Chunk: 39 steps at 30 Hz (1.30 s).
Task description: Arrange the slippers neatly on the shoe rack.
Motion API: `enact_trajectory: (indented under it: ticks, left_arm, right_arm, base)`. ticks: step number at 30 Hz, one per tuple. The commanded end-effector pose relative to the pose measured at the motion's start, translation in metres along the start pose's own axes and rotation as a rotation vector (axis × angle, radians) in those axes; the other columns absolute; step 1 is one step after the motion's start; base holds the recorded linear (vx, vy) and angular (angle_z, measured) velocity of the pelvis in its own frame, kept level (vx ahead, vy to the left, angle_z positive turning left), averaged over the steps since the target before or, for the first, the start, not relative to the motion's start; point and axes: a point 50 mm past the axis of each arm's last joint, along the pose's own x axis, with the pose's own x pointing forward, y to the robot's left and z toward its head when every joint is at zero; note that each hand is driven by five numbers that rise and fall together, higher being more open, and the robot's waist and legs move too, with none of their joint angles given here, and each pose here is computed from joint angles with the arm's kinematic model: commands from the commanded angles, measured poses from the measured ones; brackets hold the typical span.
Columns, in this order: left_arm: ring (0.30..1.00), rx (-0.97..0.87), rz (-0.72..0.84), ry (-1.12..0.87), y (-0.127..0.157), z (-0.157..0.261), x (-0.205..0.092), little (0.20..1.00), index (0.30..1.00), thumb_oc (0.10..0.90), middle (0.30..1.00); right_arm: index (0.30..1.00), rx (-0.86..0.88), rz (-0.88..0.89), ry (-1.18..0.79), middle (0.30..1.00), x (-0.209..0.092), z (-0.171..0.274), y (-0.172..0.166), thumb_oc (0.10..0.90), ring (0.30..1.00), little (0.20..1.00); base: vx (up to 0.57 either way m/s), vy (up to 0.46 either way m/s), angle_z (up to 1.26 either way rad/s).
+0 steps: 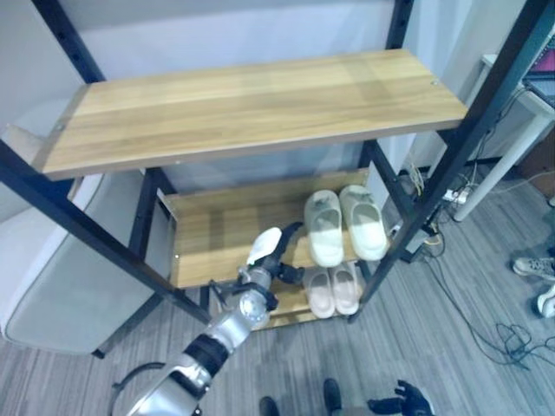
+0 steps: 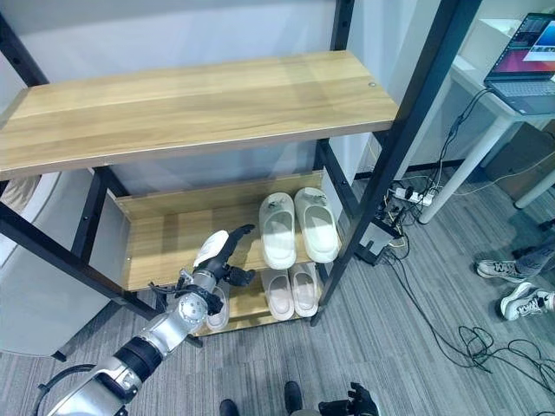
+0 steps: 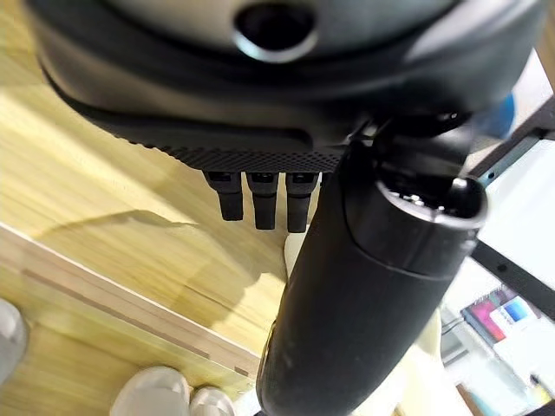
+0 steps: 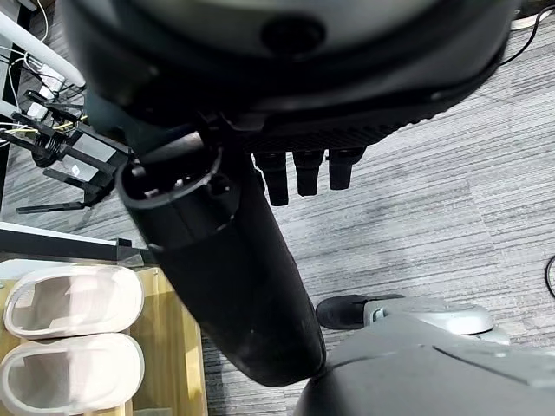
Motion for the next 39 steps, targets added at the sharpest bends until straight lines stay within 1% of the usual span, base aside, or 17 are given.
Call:
enact_trajectory:
  ticks: [1,3,4,10,14,21,27,28,29,30,31,32,33,34,35,37,39]
  left_arm:
    - [0.9,-0.136,0.057,-0.272,0.018,0.074,0.031,0.9,0.9,0.8,0.9]
    - [0.9,-0.149,0.046,-0.271,0.016,0.074,0.031,0.9,0.9,0.8,0.9]
    - [0.9,-0.168,0.013,-0.263,0.009,0.074,0.03,0.9,0.9,0.8,0.9]
    - [0.9,-0.23,-0.03,-0.262,-0.002,0.076,0.026,0.9,0.9,0.8,0.9]
    - [0.9,-0.283,-0.062,-0.244,-0.015,0.079,0.025,0.9,0.9,0.8,0.9]
    - [0.9,-0.282,-0.072,-0.241,-0.023,0.089,0.031,0.9,0.9,0.8,0.9]
    - [0.9,-0.203,-0.017,-0.297,-0.011,0.102,0.038,0.9,0.9,0.8,0.9]
    - [0.9,-0.172,0.008,-0.33,-0.003,0.106,0.039,0.9,0.9,0.8,0.9]
    - [0.9,-0.171,0.008,-0.329,-0.003,0.106,0.038,0.9,0.9,0.8,0.9]
    - [0.9,-0.146,0.039,-0.375,0.009,0.11,0.038,0.9,0.9,0.8,0.9]
    - [0.9,-0.145,0.038,-0.374,0.009,0.11,0.037,0.9,0.9,0.8,0.9]
    - [0.9,-0.135,0.048,-0.397,0.016,0.111,0.036,0.9,0.9,0.8,0.9]
    - [0.9,-0.132,0.056,-0.417,0.023,0.109,0.032,0.9,0.9,0.8,0.9]
    - [0.9,-0.132,0.055,-0.416,0.023,0.109,0.032,0.9,0.9,0.8,0.9]
    - [0.9,-0.118,0.064,-0.428,0.032,0.1,0.025,0.9,0.9,0.8,0.9]
    - [0.9,-0.112,0.067,-0.434,0.035,0.098,0.023,0.9,0.9,0.8,0.9]
    - [0.9,-0.104,0.07,-0.434,0.044,0.086,0.012,0.9,0.9,0.8,0.9]
  right_arm:
    - [0.9,0.009,-0.073,-0.018,0.9,0.004,0.007,-0.019,0.8,0.9,0.9]
    - [0.9,0.014,-0.074,-0.019,0.9,0.005,0.008,-0.019,0.8,0.9,0.9]
    - [0.9,0.016,-0.077,-0.02,0.9,0.005,0.009,-0.021,0.8,0.9,0.9]
    - [0.9,0.023,-0.072,-0.047,0.9,0.006,0.017,-0.019,0.8,0.9,0.9]
    - [0.9,0.025,-0.067,-0.066,0.9,0.007,0.024,-0.017,0.8,0.9,0.9]
    - [0.9,0.021,-0.084,-0.068,0.9,0.008,0.026,-0.022,0.8,0.9,0.9]
    - [0.9,0.026,-0.105,-0.037,0.9,0.007,0.015,-0.029,0.8,0.9,0.9]
    - [0.9,0.031,-0.108,-0.021,0.9,0.006,0.009,-0.029,0.8,0.9,0.9]
    - [0.9,0.031,-0.108,-0.021,0.9,0.006,0.009,-0.029,0.8,0.9,0.9]
    - [0.9,0.042,-0.104,-0.001,0.9,0.005,0.003,-0.028,0.8,0.9,0.9]
    - [0.9,0.042,-0.104,-0.001,0.9,0.004,0.003,-0.028,0.8,0.9,0.9]
    - [0.9,0.046,-0.101,0.007,0.9,0.004,0.0,-0.027,0.8,0.9,0.9]
    - [0.9,0.055,-0.096,0.019,0.9,0.003,-0.003,-0.026,0.8,0.9,0.9]
    - [0.9,0.055,-0.095,0.019,0.9,0.003,-0.003,-0.026,0.8,0.9,0.9]
    - [0.9,0.071,-0.085,0.031,0.9,0.002,-0.006,-0.022,0.8,0.9,0.9]
    - [0.9,0.073,-0.08,0.034,0.9,0.002,-0.007,-0.02,0.8,0.9,0.9]
    - [0.9,0.089,-0.061,0.038,0.9,0.001,-0.008,-0.014,0.8,0.9,0.9]
  base:
    - [0.0,0.0,0.0]
    - [0.0,0.0,0.0]
    - [0.0,0.0,0.0]
    - [0.01,-0.012,-0.01]
    - [0.01,-0.018,-0.12]
    - [0.0,-0.002,-0.01]
    - [0.0,0.0,0.0]
    - [0.0,0.0,0.0]
    - [-0.02,-0.035,-0.01]
    - [0.0,0.0,0.0]
    - [-0.02,-0.033,-0.01]
    - [0.0,0.0,0.0]
    - [0.0,0.0,0.0]
    - [-0.01,-0.043,0.03]
    - [0.0,0.0,0.0]
    - [0.0,0.0,0.0]
    - [-0.04,-0.021,0.02]
